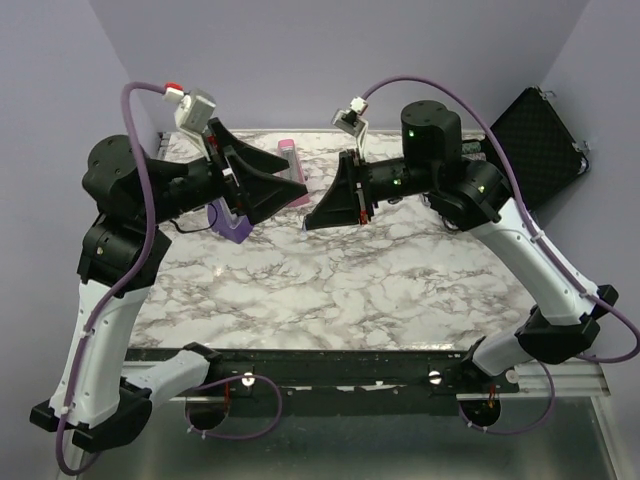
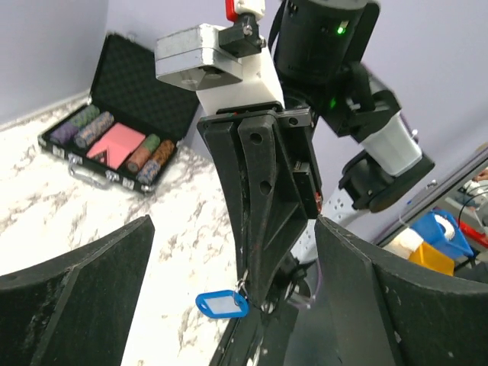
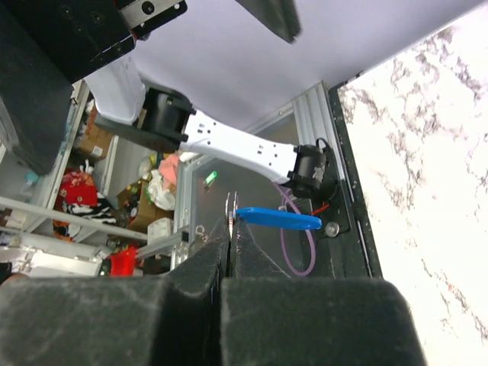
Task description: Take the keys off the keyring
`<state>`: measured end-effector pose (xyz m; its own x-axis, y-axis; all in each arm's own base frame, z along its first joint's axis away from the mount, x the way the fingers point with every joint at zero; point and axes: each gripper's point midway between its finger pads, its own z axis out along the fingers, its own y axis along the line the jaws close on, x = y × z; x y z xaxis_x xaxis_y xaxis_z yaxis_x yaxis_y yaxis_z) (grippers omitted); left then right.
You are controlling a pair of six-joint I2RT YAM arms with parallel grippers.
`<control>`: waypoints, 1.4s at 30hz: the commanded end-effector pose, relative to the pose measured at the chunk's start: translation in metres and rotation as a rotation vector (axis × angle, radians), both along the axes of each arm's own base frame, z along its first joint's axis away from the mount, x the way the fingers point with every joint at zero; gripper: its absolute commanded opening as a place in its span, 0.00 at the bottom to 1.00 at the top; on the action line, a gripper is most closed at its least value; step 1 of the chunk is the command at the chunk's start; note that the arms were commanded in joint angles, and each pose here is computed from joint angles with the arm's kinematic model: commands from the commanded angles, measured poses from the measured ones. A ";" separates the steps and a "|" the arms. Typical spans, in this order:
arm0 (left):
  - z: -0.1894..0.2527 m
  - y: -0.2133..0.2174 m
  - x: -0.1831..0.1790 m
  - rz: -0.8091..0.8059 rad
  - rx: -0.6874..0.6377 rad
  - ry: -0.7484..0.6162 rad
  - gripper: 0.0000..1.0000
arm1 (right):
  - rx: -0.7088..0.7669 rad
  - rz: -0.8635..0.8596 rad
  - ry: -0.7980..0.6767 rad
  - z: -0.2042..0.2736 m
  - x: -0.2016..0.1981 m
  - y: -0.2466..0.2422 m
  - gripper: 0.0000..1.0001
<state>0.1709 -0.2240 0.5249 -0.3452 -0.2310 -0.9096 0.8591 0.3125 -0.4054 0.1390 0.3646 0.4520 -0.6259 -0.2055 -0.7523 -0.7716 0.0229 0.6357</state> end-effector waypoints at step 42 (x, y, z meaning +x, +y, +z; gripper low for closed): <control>0.050 0.012 -0.026 -0.107 -0.378 0.046 0.56 | 0.490 -0.064 -0.065 0.109 -0.006 -0.004 0.01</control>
